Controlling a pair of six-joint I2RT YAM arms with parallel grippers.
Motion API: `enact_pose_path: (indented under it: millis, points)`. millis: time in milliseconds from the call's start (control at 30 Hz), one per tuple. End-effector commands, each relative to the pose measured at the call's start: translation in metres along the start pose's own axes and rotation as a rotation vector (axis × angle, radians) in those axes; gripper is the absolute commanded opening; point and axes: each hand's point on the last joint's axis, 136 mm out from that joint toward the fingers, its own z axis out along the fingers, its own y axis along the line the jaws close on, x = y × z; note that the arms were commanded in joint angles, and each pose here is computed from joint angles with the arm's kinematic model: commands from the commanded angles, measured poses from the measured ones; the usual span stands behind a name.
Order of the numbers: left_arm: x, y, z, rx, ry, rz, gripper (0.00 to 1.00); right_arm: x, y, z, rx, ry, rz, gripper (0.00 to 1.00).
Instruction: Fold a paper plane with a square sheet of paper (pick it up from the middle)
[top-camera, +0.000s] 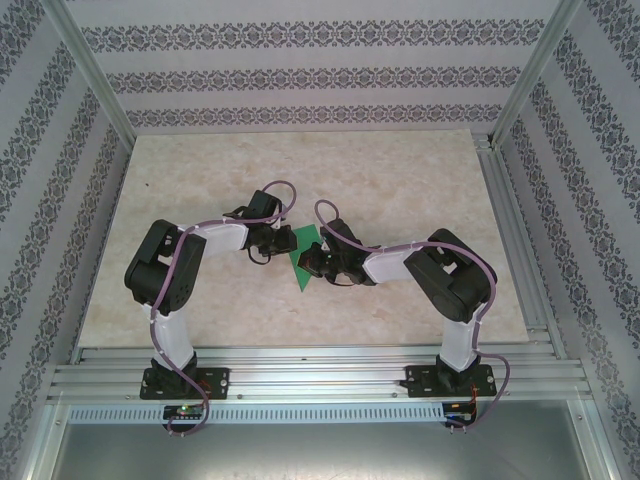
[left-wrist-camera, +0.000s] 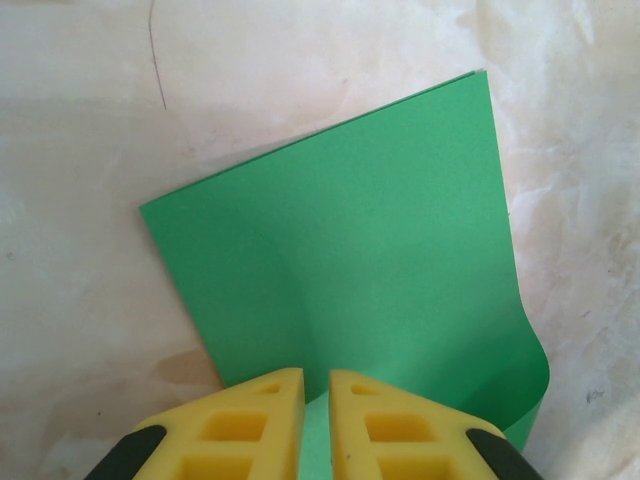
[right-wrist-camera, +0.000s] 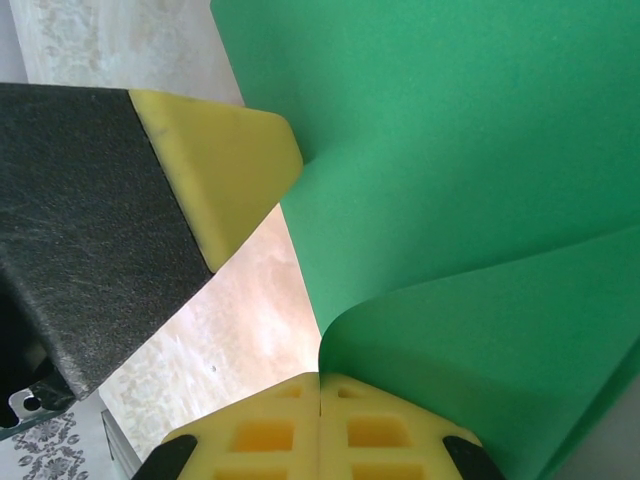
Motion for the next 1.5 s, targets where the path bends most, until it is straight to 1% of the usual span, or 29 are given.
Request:
enact_pose_path:
  millis: [0,1000,1367,1467]
  points:
    - [0.009,0.01,0.009,-0.021,0.042,-0.009,0.17,-0.009,0.001,0.005,-0.013,-0.025,0.006,0.0]
    - [0.01,0.008,0.009,-0.01,0.045,-0.01,0.17,-0.013,-0.014,0.008,0.016,-0.047,0.044,0.0]
    - [0.008,0.004,0.004,-0.002,0.037,-0.008,0.17,-0.013,-0.023,0.009,0.05,-0.055,0.061,0.0]
    - [0.002,-0.001,-0.005,0.002,0.013,-0.013,0.19,-0.01,-0.029,0.009,0.074,-0.047,0.068,0.08]
